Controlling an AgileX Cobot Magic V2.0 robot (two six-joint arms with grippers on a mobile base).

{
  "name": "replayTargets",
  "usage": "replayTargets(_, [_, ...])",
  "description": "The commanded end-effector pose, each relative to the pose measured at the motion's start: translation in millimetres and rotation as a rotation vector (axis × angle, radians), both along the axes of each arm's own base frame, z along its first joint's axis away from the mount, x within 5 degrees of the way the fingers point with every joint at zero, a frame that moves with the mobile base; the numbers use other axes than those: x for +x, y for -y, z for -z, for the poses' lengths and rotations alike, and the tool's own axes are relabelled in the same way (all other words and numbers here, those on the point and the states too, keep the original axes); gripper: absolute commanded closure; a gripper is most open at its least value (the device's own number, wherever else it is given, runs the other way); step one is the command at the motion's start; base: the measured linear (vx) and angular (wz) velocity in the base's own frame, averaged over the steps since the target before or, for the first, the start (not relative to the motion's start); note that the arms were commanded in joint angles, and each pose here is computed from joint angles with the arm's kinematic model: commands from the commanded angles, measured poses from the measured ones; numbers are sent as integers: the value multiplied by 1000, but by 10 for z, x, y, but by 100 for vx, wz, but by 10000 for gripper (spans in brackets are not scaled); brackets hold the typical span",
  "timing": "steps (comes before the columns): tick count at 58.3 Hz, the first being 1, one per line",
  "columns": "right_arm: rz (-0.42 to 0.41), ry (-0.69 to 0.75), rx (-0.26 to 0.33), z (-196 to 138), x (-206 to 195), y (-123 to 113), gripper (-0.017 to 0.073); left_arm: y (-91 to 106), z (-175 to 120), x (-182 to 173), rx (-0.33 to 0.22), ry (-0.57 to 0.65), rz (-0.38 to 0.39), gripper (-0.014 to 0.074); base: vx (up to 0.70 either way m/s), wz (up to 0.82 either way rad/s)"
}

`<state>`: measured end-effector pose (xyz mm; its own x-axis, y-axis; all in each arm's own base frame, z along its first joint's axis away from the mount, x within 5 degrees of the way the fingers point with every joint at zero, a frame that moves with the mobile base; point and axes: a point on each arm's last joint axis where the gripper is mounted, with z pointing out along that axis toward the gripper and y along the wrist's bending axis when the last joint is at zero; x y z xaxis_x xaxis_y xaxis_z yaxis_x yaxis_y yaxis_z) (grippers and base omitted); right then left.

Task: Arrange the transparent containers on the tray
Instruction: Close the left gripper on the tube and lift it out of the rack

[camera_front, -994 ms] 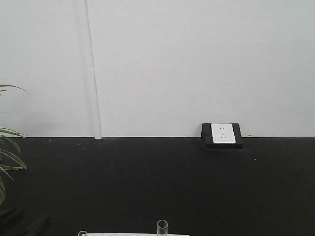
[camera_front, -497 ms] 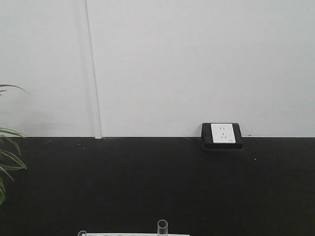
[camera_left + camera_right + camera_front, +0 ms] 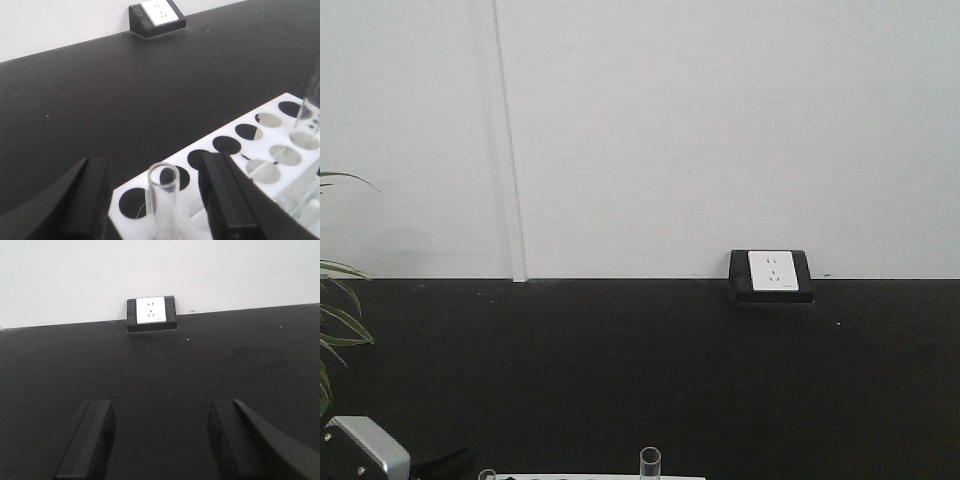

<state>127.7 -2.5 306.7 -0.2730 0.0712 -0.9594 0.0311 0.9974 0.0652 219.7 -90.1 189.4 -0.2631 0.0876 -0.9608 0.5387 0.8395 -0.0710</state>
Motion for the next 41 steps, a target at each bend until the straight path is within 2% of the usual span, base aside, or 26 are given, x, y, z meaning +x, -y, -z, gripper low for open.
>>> replayTargets(1, [7, 104, -21, -179, 30, 13, 78, 56, -118, 87, -82, 78, 9, 86, 0, 0])
replayTargets(24, [7, 102, -22, -178, 29, 13, 78, 120, 42, 153, -128, 77, 51, 102, 0, 0])
replayTargets(41, [7, 104, -23, -179, 30, 13, 78, 126, 46, 148, -122, 75, 61, 216, 0, 0])
